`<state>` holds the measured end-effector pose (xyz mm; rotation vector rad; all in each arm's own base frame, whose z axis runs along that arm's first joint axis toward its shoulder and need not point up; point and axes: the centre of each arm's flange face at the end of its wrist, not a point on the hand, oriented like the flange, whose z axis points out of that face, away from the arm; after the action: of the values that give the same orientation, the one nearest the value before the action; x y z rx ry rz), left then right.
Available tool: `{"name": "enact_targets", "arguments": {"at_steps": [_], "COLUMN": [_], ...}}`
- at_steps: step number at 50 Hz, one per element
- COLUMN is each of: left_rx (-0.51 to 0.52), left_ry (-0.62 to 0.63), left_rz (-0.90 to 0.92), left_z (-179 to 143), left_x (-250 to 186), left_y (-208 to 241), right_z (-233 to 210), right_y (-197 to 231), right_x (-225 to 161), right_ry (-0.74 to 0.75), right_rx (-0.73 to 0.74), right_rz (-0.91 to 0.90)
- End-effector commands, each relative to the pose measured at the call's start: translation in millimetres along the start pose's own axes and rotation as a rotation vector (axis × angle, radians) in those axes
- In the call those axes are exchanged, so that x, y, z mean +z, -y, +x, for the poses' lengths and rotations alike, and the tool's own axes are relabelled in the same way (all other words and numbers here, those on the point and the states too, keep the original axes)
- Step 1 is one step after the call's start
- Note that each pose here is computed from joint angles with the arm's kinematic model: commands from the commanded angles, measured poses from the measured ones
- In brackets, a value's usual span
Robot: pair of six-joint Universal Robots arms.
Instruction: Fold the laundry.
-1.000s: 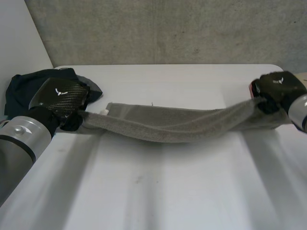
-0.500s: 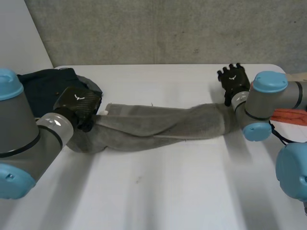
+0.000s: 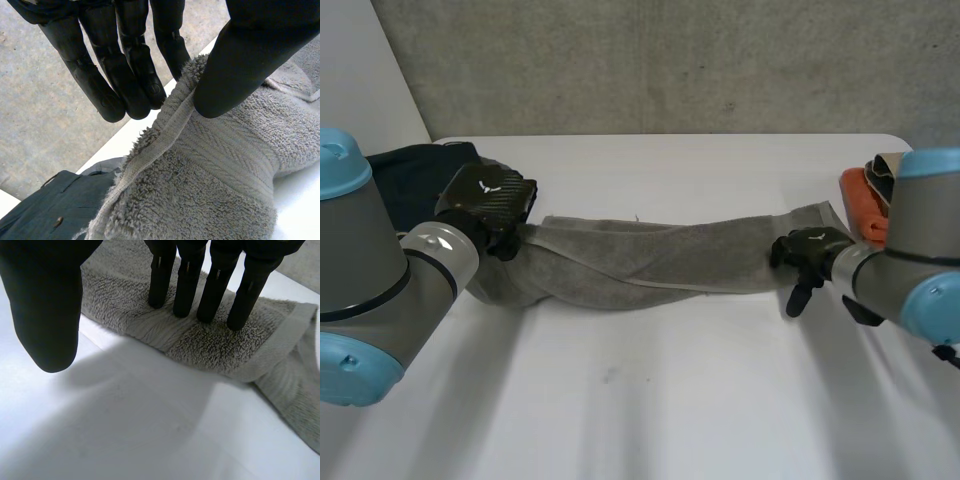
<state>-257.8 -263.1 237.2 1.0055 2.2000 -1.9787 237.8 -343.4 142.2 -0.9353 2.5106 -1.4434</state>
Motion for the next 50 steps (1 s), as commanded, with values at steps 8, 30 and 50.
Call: {"name": "enact_targets", "arguments": {"at_steps": [8, 30, 50], "left_rx": [-0.011, 0.004, 0.161], "left_ry": [0.003, 0.029, -0.183], "left_rz": [-0.003, 0.015, -0.283], "left_z": [-0.9, -17.2, 3.1], "left_x": [-3.4, -22.4, -5.6], "left_y": [-0.2, 19.6, -25.0], "right_z": [-9.1, 33.1, 34.9], "right_y": [-1.3, 67.8, 26.0], "right_x": [48.3, -72.4, -99.7], "right_ry": [-0.103, -0.098, 0.141], "right_rx": [-0.076, -0.258, -0.514], "right_rz": [0.215, 0.095, -0.342]}}
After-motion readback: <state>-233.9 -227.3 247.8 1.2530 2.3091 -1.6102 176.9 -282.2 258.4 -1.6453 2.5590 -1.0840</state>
